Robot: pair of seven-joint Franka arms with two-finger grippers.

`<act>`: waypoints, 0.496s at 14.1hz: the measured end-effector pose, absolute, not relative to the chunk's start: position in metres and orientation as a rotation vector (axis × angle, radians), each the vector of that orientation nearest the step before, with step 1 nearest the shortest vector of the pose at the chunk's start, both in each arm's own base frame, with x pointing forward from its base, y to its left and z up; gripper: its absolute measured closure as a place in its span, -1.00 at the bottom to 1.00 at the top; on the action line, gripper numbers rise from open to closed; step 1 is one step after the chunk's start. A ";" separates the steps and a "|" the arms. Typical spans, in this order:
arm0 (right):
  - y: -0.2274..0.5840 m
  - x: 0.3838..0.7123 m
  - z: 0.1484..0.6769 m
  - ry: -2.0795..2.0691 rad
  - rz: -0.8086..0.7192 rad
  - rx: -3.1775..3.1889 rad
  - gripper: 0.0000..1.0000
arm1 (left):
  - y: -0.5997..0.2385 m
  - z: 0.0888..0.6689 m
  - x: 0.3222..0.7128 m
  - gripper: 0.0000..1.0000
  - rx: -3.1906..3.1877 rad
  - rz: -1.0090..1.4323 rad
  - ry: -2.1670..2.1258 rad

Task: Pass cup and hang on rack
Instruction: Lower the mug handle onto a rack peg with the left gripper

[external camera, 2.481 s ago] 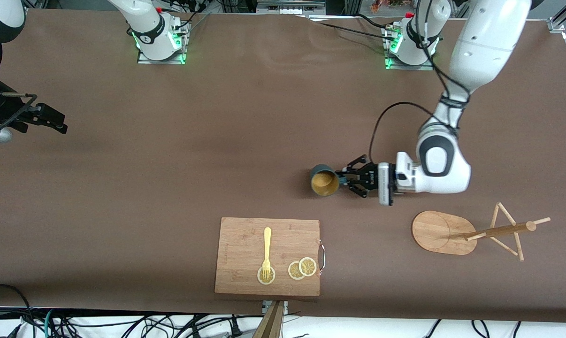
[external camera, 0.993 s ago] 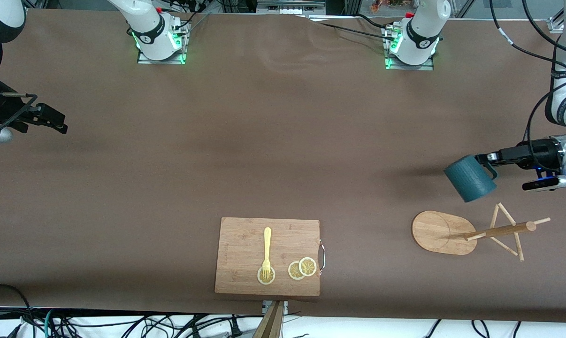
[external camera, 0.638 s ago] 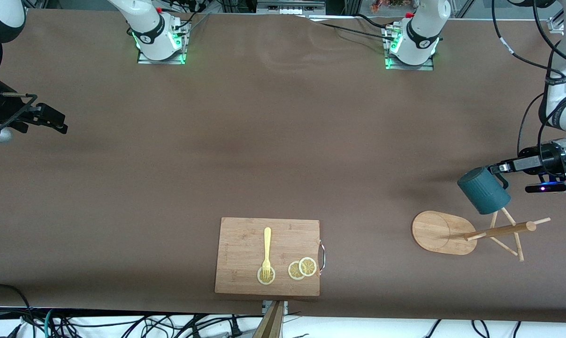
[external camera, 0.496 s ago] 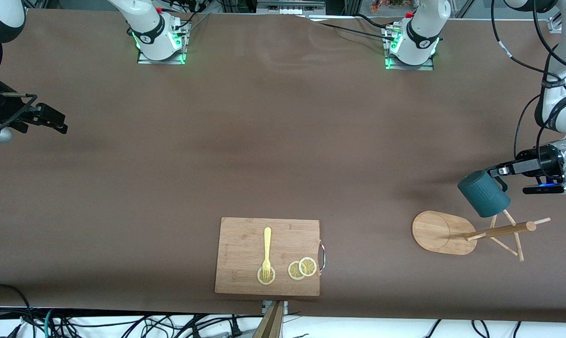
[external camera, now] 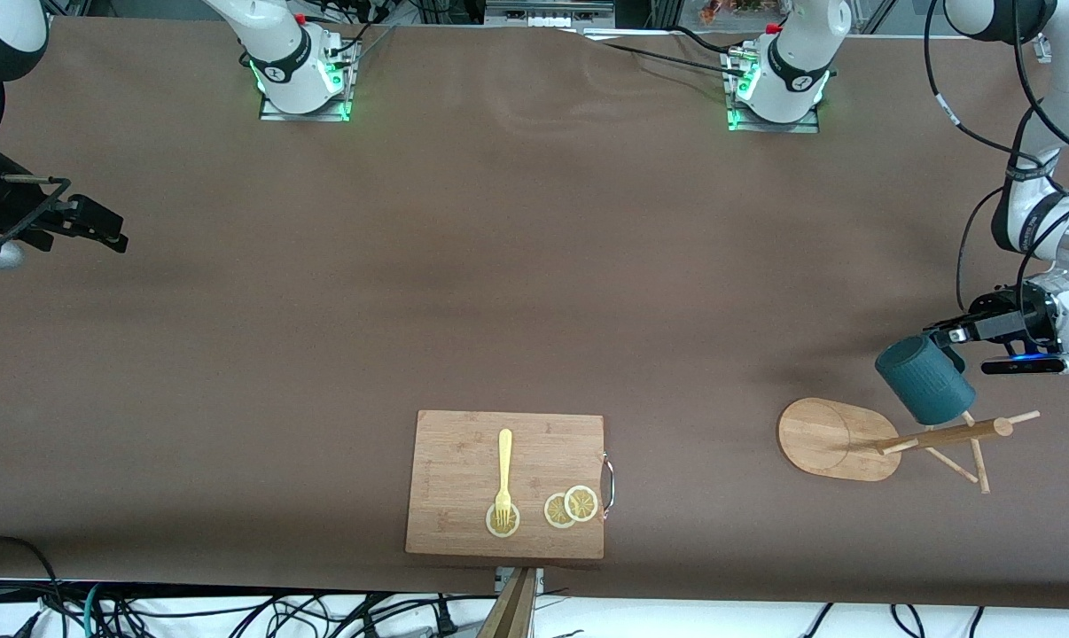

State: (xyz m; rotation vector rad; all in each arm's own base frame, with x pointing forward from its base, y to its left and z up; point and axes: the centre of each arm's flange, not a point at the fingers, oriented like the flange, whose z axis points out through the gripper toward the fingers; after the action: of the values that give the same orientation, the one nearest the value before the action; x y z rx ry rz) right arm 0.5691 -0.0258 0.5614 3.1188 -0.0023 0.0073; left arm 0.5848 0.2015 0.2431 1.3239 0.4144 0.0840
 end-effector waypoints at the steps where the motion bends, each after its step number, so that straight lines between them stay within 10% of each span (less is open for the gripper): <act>1: -0.026 0.569 0.561 -0.002 0.007 3.119 -1.00 | 0.204 0.239 0.583 0.58 1.315 0.084 0.420; 7: -0.024 0.566 0.557 -0.007 -0.014 3.137 -1.00 | 0.230 0.222 0.583 0.58 1.279 0.105 0.423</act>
State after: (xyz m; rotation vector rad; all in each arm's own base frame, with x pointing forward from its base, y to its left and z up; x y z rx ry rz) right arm 0.5665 -0.0241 0.5571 3.1375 -0.0070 -0.0138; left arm 0.5831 0.2296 0.2217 1.2791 0.4227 0.1052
